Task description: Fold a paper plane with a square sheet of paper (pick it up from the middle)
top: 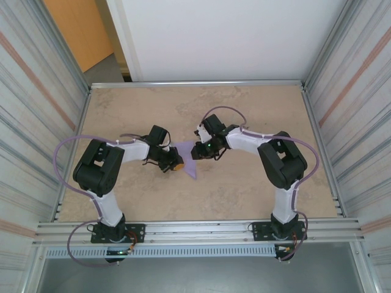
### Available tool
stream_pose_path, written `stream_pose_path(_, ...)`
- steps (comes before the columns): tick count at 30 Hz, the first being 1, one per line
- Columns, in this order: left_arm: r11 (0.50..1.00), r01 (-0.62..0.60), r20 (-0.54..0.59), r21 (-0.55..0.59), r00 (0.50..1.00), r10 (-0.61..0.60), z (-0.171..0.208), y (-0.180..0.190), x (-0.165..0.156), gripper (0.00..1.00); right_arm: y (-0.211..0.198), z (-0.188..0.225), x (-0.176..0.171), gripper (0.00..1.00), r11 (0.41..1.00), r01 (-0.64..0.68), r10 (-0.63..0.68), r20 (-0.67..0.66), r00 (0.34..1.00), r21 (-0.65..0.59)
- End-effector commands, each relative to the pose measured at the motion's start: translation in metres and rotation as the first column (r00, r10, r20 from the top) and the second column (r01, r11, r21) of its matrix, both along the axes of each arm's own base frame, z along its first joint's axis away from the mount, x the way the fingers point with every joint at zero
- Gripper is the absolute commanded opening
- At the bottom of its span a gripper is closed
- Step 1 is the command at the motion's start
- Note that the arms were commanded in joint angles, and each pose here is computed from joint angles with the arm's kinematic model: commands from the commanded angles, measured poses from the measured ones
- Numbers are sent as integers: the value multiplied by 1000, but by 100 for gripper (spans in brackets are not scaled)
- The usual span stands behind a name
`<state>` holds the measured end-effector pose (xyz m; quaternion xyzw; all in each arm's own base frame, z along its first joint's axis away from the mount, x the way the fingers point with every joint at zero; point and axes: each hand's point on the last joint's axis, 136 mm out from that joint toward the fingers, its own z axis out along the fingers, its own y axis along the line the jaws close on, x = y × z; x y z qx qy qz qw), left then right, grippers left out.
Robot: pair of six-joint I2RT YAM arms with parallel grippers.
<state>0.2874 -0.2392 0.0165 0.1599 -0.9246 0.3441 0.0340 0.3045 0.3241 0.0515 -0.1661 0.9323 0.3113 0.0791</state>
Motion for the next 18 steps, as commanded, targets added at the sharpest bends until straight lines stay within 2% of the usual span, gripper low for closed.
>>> stream_pose_path(1, 993, -6, -82, 118, 997, 15, -28, 17, -16, 7, 13, 14, -24, 23, 997, -50, 52, -29, 998, 65)
stream_pose_path(8, 993, -9, -88, 122, 996, 20, -30, 18, -18, 7, 33, -1, -55, 12, 988, -135, 141, -81, 987, 76)
stream_pose_path(18, 993, -8, -92, 121, 996, 19, -31, 17, -18, 6, 36, -22, -57, 9, 988, -145, 150, -109, 983, 53)
